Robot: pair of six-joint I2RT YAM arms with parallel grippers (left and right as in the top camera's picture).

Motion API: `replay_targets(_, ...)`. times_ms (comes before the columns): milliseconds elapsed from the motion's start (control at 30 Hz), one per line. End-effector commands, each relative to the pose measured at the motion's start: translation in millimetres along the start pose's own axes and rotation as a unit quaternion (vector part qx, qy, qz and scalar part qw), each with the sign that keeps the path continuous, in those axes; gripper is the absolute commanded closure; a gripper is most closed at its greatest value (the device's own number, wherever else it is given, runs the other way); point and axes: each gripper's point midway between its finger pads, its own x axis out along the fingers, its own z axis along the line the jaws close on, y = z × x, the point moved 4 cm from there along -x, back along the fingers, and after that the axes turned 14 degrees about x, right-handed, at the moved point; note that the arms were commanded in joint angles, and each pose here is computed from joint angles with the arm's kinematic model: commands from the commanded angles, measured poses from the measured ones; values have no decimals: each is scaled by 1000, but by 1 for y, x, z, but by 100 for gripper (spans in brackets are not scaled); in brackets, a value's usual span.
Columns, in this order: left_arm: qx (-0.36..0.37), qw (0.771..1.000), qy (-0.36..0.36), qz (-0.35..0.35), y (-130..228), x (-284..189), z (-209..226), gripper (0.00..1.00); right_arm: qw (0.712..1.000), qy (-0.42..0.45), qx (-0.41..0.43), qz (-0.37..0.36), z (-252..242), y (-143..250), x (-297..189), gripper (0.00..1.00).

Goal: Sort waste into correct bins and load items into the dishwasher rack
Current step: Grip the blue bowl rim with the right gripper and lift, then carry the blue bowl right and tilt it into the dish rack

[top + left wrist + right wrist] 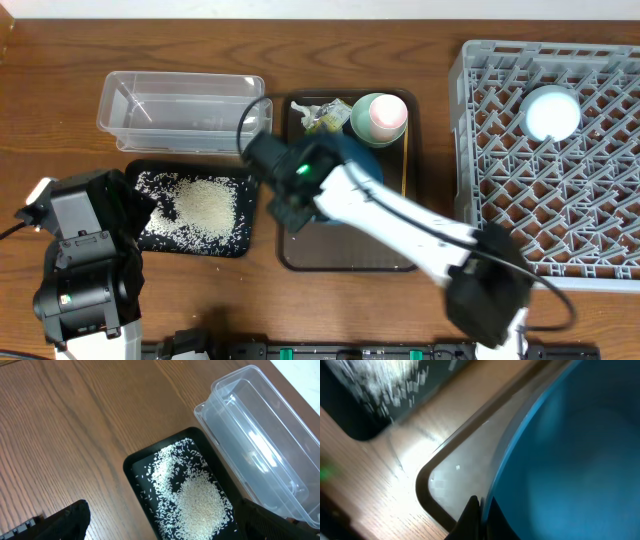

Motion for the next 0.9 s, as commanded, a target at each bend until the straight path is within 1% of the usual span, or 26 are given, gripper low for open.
replay_targets(0, -4, 1000, -2, -6, -4, -3, 1, 6, 989, -17, 76, -123, -45, -31, -97, 99)
replay_targets(100, -4, 1000, -2, -6, -4, -3, 1, 6, 974, -47, 135, -175, -93, -29, -154, 99)
replay_targets(167, -4, 1000, -2, -6, -4, -3, 1, 6, 961, -70, 173, -205, -128, -20, -190, 99)
replay_targets(300, -4, 1000, -2, -6, -4, -3, 1, 6, 934, -124, 226, -247, -188, 10, -240, 99)
replay_targets(367, -4, 1000, -2, -6, -4, -3, 1, 6, 920, -150, 254, -257, -214, 27, -254, 99)
replay_targets(500, -4, 1000, -2, -6, -4, -3, 1, 6, 896, -192, 299, -265, -256, 61, -264, 99)
replay_targets(633, -4, 1000, -2, -6, -4, -3, 1, 6, 860, -254, 336, -288, -285, 84, -259, 99)
replay_targets(700, -4, 1000, -2, -6, -4, -3, 1, 6, 840, -293, 337, -309, -294, 92, -256, 99)
replay_targets(767, -4, 1000, -2, -6, -4, -3, 1, 6, 816, -341, 315, -345, -300, 98, -255, 99)
replay_targets(867, -4, 1000, -2, -6, -4, -3, 1, 6, 784, -382, 311, -378, -311, 105, -251, 99)
